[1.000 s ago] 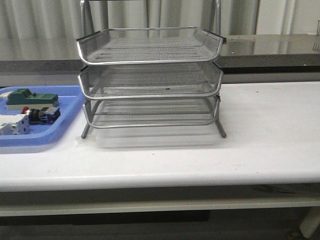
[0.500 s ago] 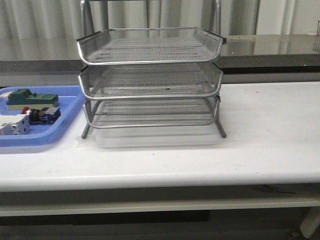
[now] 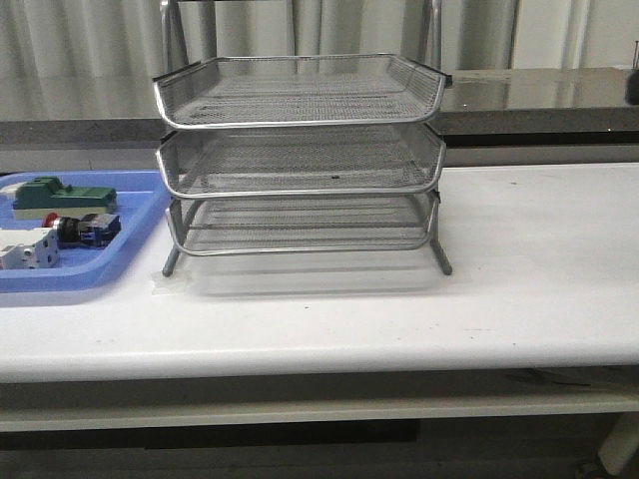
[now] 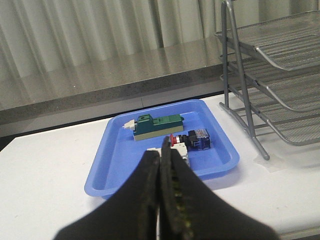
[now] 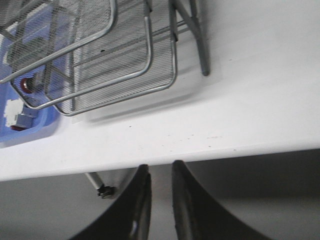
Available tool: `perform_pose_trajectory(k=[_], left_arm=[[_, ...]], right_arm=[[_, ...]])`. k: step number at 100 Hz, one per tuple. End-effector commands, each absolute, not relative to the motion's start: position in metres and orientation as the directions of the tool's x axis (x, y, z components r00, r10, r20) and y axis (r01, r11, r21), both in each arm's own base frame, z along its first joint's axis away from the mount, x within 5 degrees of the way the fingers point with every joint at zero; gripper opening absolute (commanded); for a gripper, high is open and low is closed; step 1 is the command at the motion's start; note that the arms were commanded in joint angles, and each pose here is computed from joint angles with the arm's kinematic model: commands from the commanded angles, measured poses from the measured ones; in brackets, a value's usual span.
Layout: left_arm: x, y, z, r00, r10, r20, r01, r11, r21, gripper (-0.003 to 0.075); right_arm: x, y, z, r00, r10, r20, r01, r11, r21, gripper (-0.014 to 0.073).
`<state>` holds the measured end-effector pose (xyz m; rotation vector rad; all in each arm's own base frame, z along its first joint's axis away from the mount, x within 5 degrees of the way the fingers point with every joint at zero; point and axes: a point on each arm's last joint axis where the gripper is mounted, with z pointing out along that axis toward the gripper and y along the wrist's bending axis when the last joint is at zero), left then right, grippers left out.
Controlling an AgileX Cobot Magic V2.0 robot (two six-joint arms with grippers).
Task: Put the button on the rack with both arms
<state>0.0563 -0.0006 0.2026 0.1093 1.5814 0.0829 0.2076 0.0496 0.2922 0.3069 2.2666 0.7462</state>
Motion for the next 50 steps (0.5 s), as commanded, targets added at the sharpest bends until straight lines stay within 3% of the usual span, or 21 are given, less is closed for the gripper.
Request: perform_pose_trajectory(k=[1,26,50], left_arm=[[0.056,-0.001,0.200,0.061,0.109,-0.992,0.015,0.994,0.110,-0.0020],[0.056,-0.001,0.200,0.061,0.109,-0.992,0.015,0.994,0.110,-0.0020],[0.056,-0.001,0.200,0.061,0.109,-0.992,0.015,0.994,0.110,-0.0020]], right_arm=[[0.226,0.055,0.300,-0.661,0.491,-0.568,-0.014,0.748,0.664,0.0176],[0.266,0.074,0.261,-0.739,0.505,-0.446,-0.034,0.633,0.773,0.0182],[0.294,0.084,0.232,-0.756,0.552,-0.353,-0.045,0.494,0.868,0.0350]])
